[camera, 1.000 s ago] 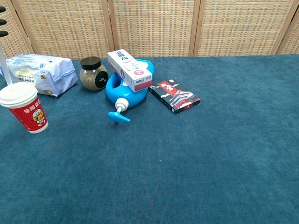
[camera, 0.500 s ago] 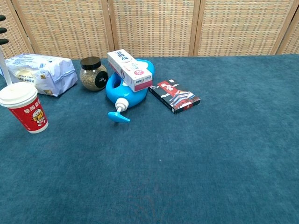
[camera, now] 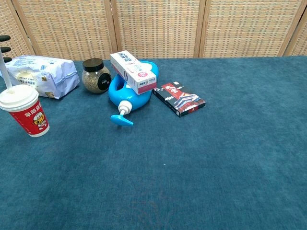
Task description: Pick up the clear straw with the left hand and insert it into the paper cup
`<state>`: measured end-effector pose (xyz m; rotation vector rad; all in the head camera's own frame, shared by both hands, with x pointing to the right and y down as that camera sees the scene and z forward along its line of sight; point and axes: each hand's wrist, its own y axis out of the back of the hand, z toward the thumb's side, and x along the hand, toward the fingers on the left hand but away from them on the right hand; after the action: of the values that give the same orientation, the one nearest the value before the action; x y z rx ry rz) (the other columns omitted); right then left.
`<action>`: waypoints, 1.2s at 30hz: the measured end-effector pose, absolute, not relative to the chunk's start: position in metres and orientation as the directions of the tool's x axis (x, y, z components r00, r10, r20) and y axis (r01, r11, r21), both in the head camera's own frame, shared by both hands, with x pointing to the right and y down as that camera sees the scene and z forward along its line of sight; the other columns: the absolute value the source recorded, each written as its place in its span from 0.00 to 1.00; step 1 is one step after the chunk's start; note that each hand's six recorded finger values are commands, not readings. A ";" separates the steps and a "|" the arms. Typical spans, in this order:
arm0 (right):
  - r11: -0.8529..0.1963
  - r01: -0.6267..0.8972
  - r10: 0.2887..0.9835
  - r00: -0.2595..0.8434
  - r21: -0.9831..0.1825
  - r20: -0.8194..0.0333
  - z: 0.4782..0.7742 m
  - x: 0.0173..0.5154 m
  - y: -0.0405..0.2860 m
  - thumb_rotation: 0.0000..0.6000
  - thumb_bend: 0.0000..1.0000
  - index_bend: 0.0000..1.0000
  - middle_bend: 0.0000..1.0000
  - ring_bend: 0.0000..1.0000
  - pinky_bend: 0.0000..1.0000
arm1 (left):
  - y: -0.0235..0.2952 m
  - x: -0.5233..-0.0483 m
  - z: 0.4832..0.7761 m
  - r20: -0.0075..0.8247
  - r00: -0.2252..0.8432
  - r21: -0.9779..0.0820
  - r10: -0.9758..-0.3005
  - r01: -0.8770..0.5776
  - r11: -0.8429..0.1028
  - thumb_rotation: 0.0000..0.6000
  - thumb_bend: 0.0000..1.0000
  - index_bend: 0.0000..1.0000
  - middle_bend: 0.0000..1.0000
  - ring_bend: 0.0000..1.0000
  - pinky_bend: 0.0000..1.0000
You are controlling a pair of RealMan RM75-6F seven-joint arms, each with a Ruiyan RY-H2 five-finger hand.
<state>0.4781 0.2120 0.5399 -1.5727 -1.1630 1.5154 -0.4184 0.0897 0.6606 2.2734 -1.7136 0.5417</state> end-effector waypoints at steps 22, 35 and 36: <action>-0.388 0.162 0.915 -0.055 -0.907 -0.401 0.538 0.477 0.213 1.00 0.00 0.00 0.00 0.00 0.00 | 0.096 -0.423 0.652 0.403 0.286 -0.061 -0.869 -0.940 -0.337 1.00 0.41 0.00 0.00 0.00 0.00; -0.379 0.163 0.919 -0.047 -0.911 -0.390 0.534 0.475 0.215 1.00 0.00 0.00 0.00 0.00 0.00 | 0.110 -0.436 0.603 0.325 0.305 -0.406 -0.895 -0.810 -0.424 1.00 0.12 0.00 0.00 0.00 0.00; -0.377 0.163 0.920 -0.047 -0.912 -0.389 0.533 0.475 0.215 1.00 0.00 0.00 0.00 0.00 0.00 | 0.113 -0.438 0.600 0.327 0.296 -0.458 -0.898 -0.781 -0.424 1.00 0.10 0.00 0.00 0.00 0.00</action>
<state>0.4754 0.2149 0.5332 -1.5791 -1.1689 1.4843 -0.4378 0.1129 0.6004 2.6912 -1.7740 0.9262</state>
